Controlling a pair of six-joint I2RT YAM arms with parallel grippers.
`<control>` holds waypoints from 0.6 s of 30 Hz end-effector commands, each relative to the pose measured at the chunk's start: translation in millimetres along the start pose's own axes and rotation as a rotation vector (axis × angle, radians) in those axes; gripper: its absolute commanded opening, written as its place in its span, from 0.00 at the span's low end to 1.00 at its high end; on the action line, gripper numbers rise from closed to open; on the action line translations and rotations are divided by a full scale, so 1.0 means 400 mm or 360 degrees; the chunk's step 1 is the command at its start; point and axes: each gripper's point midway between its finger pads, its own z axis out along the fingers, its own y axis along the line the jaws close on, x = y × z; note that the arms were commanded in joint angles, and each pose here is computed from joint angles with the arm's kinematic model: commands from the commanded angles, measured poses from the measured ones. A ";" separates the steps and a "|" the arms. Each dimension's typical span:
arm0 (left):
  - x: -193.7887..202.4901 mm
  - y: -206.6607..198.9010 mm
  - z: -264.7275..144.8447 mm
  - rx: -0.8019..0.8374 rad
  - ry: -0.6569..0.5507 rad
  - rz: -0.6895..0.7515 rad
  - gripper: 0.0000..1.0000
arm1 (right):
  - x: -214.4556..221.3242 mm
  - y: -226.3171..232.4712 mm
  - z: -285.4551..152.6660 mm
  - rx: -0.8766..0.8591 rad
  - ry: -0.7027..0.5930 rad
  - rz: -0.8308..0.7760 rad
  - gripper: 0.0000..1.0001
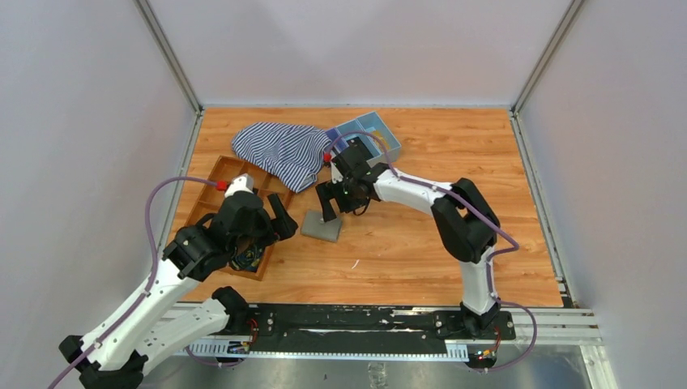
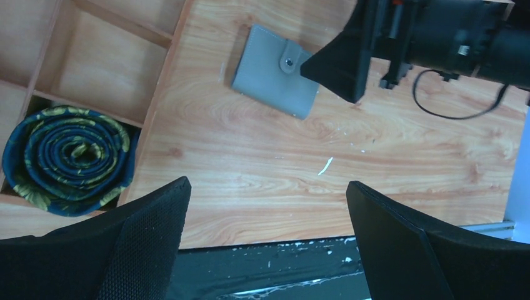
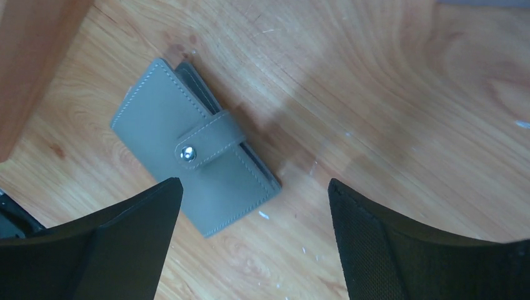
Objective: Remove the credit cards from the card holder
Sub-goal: Move the card holder to the center of the board.
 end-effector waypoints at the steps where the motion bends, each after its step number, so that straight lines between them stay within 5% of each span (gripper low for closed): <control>1: 0.007 0.050 -0.020 -0.0087 -0.0010 -0.0022 0.99 | 0.020 0.038 0.054 -0.0157 0.0108 -0.0053 0.90; 7: 0.021 0.060 -0.016 -0.0093 0.0006 -0.0034 0.99 | 0.067 0.058 0.085 -0.0286 0.0191 -0.0034 0.72; 14: 0.017 0.057 -0.004 -0.0131 0.0022 0.0006 1.00 | 0.111 0.065 0.070 -0.0329 0.0195 0.0032 0.24; 16: 0.016 0.055 0.000 -0.0142 0.0031 0.0028 1.00 | 0.117 0.062 0.058 -0.0315 0.0176 0.0051 0.03; 18: 0.015 0.053 0.004 -0.0152 0.0042 0.0046 1.00 | 0.123 0.057 0.040 -0.0287 0.0159 0.0070 0.00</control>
